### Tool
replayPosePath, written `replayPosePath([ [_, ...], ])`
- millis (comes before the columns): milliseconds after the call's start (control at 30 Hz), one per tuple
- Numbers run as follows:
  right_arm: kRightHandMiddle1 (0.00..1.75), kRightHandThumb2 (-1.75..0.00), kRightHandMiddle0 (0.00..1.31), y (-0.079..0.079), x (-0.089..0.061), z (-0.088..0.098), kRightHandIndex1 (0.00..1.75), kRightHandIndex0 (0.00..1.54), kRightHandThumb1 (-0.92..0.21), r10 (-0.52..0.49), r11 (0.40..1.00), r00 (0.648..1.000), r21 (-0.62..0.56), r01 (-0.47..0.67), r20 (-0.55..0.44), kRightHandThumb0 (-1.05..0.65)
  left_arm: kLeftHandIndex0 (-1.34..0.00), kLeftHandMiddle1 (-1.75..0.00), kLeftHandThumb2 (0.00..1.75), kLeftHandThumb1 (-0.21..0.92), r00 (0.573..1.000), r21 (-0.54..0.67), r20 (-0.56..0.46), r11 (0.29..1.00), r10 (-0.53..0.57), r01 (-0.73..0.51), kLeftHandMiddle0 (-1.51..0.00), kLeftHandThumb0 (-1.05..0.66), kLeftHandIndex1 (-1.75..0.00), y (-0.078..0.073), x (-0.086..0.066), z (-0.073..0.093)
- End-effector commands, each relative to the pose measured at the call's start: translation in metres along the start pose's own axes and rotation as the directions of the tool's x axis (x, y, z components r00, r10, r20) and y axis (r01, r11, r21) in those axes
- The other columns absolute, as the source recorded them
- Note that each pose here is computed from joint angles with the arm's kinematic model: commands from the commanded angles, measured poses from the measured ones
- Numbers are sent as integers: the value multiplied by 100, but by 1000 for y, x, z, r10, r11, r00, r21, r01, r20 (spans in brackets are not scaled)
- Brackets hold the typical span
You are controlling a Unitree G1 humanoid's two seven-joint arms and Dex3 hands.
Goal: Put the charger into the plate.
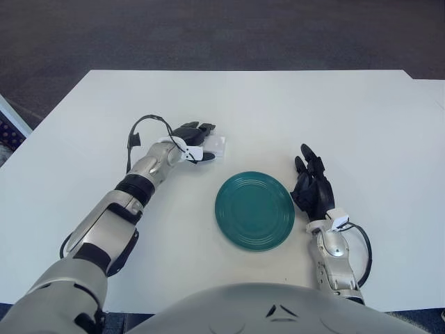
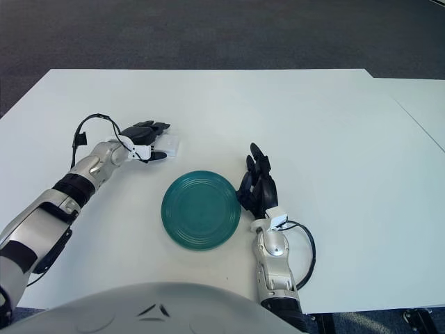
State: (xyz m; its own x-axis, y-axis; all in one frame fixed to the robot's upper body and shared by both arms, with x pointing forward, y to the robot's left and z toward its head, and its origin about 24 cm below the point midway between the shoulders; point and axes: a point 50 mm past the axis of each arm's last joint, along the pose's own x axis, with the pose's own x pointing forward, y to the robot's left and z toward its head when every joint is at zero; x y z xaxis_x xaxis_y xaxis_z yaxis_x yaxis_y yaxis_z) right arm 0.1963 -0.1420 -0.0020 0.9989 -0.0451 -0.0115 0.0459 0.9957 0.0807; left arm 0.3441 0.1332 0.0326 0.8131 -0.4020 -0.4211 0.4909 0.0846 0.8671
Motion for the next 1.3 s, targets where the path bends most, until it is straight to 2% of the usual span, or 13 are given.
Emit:
replayPosePath([
  [0,30,-95,0,0,-25,-38,0,11,-92,-20,1000,974,8,23,-224,-82,0,-3,75,92,999,-7,-2,999,-51,51,-23,-105,-46,6,2,-1],
  [433,26,-95,0,0,-25,-39,0,10,-92,-22,1000,972,2,23,-235,-84,-1,-5,74,92,986,-15,35,987,-162,162,-32,-105,-49,6,2,2],
  [667,26,-95,0,1,-24,-38,0,10,-92,-19,1000,972,1,20,-233,-84,-3,-4,77,92,983,16,28,983,-181,180,-39,-105,-55,6,4,3],
  [900,26,-95,0,2,-24,-38,0,10,-92,-24,1000,972,12,28,-232,-84,-6,-5,79,92,987,137,5,978,-161,158,-44,-105,-58,7,5,3],
  [1033,26,-94,0,2,-24,-36,0,10,-92,-18,1000,975,14,22,-220,-85,-9,-7,77,92,976,283,-42,934,-213,216,-46,-105,-60,7,5,2],
  [1267,26,-94,0,3,-24,-36,0,10,-92,-14,1000,975,23,20,-221,-87,-8,-7,73,92,958,376,-102,881,-270,288,-45,-105,-62,7,4,0],
])
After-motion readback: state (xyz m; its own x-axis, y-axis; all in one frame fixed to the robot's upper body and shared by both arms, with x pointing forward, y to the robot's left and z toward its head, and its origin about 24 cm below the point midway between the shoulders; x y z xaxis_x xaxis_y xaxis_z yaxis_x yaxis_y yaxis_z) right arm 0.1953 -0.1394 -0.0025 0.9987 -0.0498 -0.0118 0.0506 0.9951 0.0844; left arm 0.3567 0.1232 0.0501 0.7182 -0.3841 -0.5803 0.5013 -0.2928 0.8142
